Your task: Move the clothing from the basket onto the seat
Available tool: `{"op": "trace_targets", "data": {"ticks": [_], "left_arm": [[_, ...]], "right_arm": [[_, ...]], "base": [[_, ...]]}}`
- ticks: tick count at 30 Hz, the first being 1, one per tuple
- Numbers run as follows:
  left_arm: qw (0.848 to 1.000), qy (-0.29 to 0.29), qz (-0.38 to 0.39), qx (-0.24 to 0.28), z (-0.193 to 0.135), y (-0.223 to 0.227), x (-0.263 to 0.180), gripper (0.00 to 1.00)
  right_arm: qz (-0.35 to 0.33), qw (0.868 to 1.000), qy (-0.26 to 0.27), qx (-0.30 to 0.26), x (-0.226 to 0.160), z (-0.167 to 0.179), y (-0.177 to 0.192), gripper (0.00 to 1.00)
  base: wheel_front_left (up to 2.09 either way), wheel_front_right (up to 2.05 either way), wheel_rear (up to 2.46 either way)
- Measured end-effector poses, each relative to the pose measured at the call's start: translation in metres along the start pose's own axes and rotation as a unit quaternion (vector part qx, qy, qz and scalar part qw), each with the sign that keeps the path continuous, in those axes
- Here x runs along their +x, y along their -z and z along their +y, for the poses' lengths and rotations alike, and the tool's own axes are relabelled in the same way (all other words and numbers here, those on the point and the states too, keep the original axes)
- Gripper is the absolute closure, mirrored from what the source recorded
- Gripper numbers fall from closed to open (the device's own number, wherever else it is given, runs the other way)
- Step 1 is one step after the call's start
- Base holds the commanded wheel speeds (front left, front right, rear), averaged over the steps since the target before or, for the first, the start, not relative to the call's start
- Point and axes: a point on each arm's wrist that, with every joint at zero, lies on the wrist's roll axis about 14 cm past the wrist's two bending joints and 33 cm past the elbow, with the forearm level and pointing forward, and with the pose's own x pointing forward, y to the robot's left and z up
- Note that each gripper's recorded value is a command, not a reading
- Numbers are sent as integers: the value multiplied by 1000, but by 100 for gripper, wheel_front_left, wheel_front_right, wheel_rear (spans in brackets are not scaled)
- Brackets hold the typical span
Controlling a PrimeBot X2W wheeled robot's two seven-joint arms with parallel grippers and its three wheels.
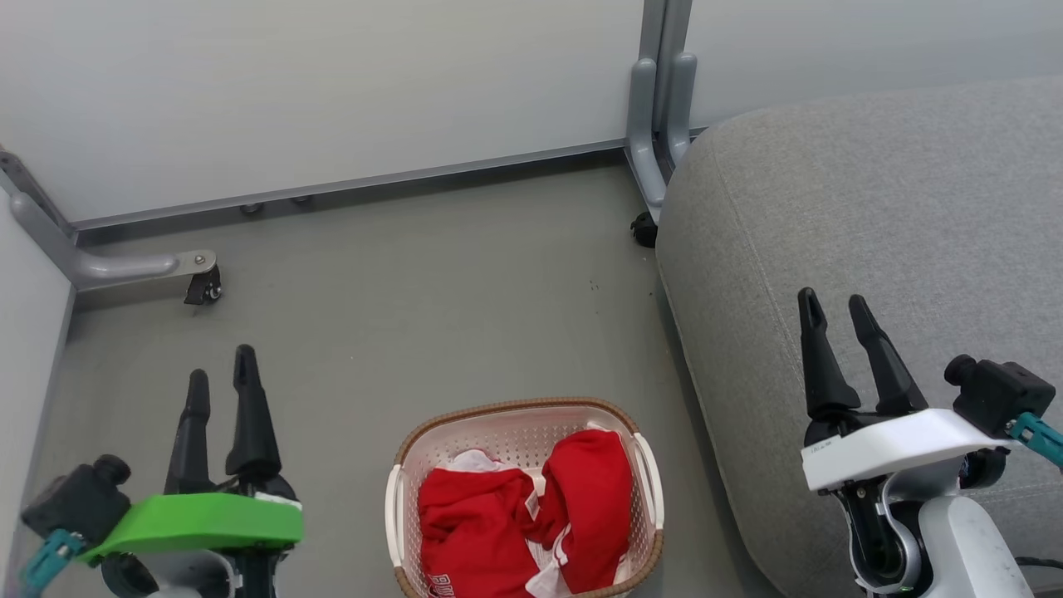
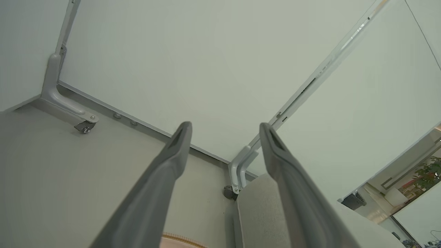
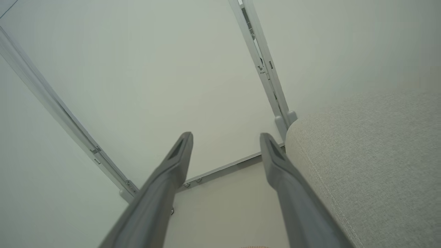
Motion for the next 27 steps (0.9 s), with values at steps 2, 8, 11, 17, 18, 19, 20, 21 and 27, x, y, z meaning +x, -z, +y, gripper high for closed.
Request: {"op": "trace_targets", "data": {"ticks": [2, 8, 11, 17, 18, 19, 20, 21, 27], "left_arm": [[1000, 8, 8, 27, -6, 6, -1, 0], [994, 26, 27, 104, -22, 24, -5, 0], [990, 26, 34, 134, -24, 30, -7, 0], [982, 27, 46, 182, -25, 41, -12, 0], [981, 29, 47, 188, -26, 42, -12, 0], [979, 31, 49, 195, -27, 44, -13, 0], [978, 33, 49, 202, -27, 45, -14, 0], [976, 33, 50, 209, -27, 46, -15, 0], [968, 43, 49, 242, -33, 51, -18, 0]], "right_arm": [[-2, 1000, -4, -15, 0, 2, -2, 0], [-6, 998, -17, -61, 0, 9, -2, 0], [-4, 997, -20, -81, -1, 10, 0, 0], [0, 993, -29, -117, -3, 14, 4, 0], [1, 992, -31, -123, -3, 14, 4, 0], [-1, 991, -33, -128, -3, 15, 4, 0], [-1, 990, -35, -134, -4, 16, 4, 0], [-1, 990, -37, -139, -4, 18, 4, 0], [-5, 985, -46, -168, -4, 22, 4, 0]], "base": [[0, 0, 0], [0, 0, 0], [0, 0, 0], [0, 0, 0], [0, 0, 0], [0, 0, 0], [0, 0, 0], [0, 0, 0], [0, 0, 0]]}}
